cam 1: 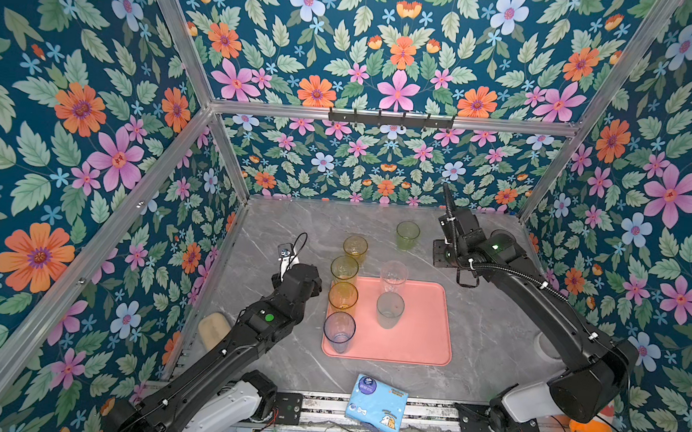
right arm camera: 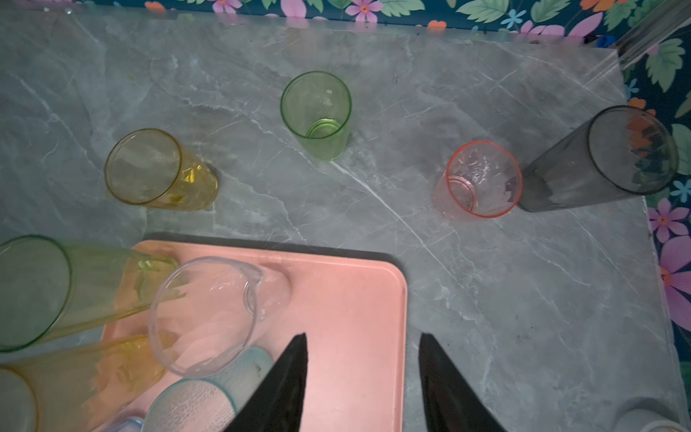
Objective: Place the glasses into the tray
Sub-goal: 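Move the right gripper to the dark grey cup in the far corner, then lower the open right gripper around the dark grey cup and close it, then lift the dark grey cup with the right gripper, then carry the dark grey cup with the right gripper toward the pink tray, then lower the dark grey cup onto the tray edge nearest the robot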
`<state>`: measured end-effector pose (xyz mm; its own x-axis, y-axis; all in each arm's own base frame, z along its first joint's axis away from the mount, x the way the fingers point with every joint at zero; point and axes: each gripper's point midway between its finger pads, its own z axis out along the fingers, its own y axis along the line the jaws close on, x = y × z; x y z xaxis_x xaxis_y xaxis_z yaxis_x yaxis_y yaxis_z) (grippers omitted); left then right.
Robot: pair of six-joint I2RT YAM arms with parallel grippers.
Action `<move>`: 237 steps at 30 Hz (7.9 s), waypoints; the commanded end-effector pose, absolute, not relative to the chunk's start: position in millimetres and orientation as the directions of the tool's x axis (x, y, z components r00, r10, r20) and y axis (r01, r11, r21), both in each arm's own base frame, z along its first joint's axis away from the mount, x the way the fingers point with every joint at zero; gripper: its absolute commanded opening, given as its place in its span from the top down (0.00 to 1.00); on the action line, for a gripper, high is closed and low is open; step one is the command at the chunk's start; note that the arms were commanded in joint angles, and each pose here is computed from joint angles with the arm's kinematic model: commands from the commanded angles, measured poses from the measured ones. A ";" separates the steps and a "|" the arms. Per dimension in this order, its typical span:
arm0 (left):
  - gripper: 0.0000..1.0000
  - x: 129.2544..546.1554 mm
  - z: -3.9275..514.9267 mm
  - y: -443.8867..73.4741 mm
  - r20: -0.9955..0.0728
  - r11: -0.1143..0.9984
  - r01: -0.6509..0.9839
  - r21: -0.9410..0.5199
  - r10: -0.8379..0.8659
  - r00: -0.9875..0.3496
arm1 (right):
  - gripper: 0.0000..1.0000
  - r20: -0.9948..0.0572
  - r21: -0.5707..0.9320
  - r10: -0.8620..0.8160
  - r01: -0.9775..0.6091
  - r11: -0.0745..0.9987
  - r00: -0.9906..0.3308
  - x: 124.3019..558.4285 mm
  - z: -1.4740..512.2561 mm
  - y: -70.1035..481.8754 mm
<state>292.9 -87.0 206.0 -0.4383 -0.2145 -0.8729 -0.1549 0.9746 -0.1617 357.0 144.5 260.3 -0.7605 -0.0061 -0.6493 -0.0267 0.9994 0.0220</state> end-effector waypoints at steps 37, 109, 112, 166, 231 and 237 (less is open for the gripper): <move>0.26 296.5 204.4 -77.6 -0.895 0.977 -0.178 -0.113 -0.178 -0.408 | 0.36 -0.671 0.207 0.527 0.550 0.809 -0.521 441.7 234.6 -103.9; 0.26 291.1 205.0 -73.4 -0.889 0.973 -0.191 -0.129 -0.199 -0.412 | 0.68 -0.460 0.249 0.613 0.570 0.783 -0.642 482.0 139.9 -117.1; 0.26 291.3 204.2 -73.7 -0.889 0.973 -0.190 -0.130 -0.199 -0.412 | 0.71 -0.460 0.251 0.612 0.567 0.784 -0.643 481.7 140.5 -117.2; 0.26 294.9 204.6 -80.3 -0.885 0.975 -0.170 -0.142 -0.202 -0.419 | 0.97 -0.600 0.327 0.516 0.400 0.856 -0.612 420.9 284.7 -78.9; 0.26 298.9 198.8 -82.4 -0.884 0.972 -0.178 -0.153 -0.216 -0.415 | 1.00 -0.326 0.080 -0.044 -0.074 0.994 -0.944 200.2 170.0 137.9; 0.26 298.9 199.5 -81.7 -0.885 0.974 -0.178 -0.139 -0.203 -0.419 | 1.00 -0.292 0.068 -0.081 -0.105 0.992 -0.953 185.5 156.2 149.8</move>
<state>297.3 -81.9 194.7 -0.4303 -0.2020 -0.8798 -0.1769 0.9746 -0.1372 186.2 148.0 158.1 -0.9505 -0.1120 -0.2899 -0.1378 0.9880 0.0700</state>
